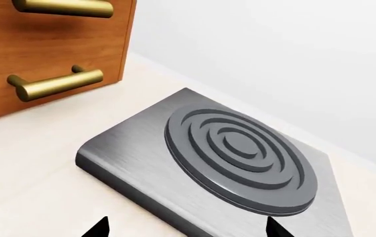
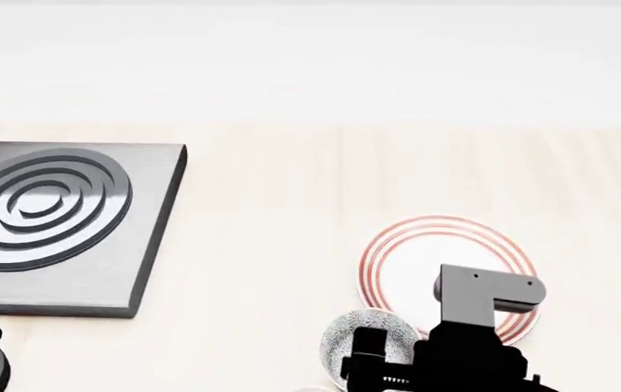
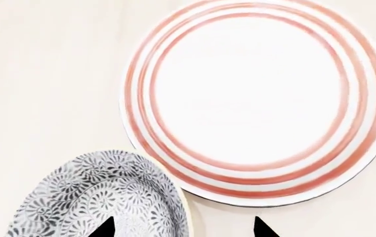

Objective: Pick the akita bowl between the plate and the ramekin and place it on the plate.

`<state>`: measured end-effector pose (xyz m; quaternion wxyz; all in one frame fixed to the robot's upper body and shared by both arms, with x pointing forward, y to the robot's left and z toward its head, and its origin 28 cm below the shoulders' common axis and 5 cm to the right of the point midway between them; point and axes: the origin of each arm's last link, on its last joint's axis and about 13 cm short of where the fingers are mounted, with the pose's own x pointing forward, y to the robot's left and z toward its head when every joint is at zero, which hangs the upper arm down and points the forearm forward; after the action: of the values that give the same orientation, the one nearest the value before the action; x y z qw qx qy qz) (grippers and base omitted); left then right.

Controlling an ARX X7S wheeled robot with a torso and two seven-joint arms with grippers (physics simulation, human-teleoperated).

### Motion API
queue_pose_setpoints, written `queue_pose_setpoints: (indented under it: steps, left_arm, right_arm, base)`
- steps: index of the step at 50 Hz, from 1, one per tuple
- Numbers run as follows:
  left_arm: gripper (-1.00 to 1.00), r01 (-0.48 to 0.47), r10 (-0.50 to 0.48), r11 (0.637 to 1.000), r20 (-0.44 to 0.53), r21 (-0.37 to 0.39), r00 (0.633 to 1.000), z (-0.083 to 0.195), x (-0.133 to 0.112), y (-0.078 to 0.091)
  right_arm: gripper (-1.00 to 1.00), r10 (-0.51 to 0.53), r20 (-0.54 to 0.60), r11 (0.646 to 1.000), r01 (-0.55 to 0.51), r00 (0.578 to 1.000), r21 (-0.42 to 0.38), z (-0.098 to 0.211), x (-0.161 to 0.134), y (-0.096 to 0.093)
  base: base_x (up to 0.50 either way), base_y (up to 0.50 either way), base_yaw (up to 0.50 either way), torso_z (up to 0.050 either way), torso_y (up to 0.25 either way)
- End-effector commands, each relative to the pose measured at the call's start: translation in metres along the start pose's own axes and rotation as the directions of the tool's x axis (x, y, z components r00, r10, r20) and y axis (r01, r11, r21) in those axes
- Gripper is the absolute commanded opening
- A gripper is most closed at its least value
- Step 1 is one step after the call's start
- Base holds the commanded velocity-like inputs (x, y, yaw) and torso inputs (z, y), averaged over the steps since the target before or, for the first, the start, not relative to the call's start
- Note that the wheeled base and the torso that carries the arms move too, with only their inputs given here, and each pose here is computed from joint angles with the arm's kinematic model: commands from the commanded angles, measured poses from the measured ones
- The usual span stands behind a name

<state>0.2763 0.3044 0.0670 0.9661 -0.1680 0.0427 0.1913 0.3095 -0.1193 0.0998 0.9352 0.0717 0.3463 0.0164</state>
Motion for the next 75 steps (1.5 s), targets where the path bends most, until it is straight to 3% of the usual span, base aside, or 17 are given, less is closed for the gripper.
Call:
queue_pose_setpoints:
  steps: [1,22,23,29,33,46,60,75]
  left_arm:
    - [1.0,-0.001,0.001,1.0,0.0,0.0,1.0,0.0,0.0,0.0]
    - [1.0,-0.001,0.001,1.0,0.001,0.001,1.0,0.0,0.0,0.0]
    - [1.0,-0.002,0.002,1.0,0.001,0.001,1.0,0.0,0.0,0.0]
    - [1.0,-0.001,0.001,1.0,0.002,0.002,1.0,0.0,0.0,0.0]
    - [1.0,-0.002,0.002,1.0,0.001,0.002,1.0,-0.001,0.0,0.0]
    - [1.0,-0.003,0.003,1.0,0.0,0.001,1.0,0.0,0.0,0.0]
    - [1.0,0.001,-0.001,1.0,0.0,0.003,1.0,-0.001,0.0,0.0]
    - [1.0,0.001,-0.001,1.0,-0.002,0.0,1.0,-0.001,0.0,0.0]
  right_arm:
    - [1.0,0.021,-0.034,1.0,-0.021,0.999,0.006,-0.001,0.0,-0.001]
    - [1.0,0.05,-0.062,0.998,-0.048,0.997,0.038,-0.006,0.003,-0.002]
    - [-1.0,0.05,-0.062,0.998,-0.048,0.997,0.038,-0.006,0.003,-0.002]
    - [-1.0,0.056,-0.063,0.997,-0.052,0.996,0.059,-0.007,0.004,-0.003]
    - [-1.0,0.011,-0.007,1.0,-0.011,1.0,0.026,-0.006,0.004,-0.003]
    - [-1.0,0.002,0.091,1.0,-0.001,0.996,-0.008,0.006,-0.006,0.002]
    - [-1.0,0.027,0.251,0.999,-0.022,0.968,-0.026,0.059,-0.043,0.015]
    - [-1.0,-0.018,0.279,0.998,0.003,0.96,0.057,0.1,-0.037,0.007]
  base:
    - [0.0,0.0,0.0,0.0,0.0]
    - [0.0,0.0,0.0,0.0,0.0]
    - [0.0,0.0,0.0,0.0,0.0]
    - [0.0,0.0,0.0,0.0,0.0]
    - [0.0,0.0,0.0,0.0,0.0]
    - [0.0,0.0,0.0,0.0,0.0]
    - [0.0,0.0,0.0,0.0,0.0]
    - [0.0,0.0,0.0,0.0,0.0]
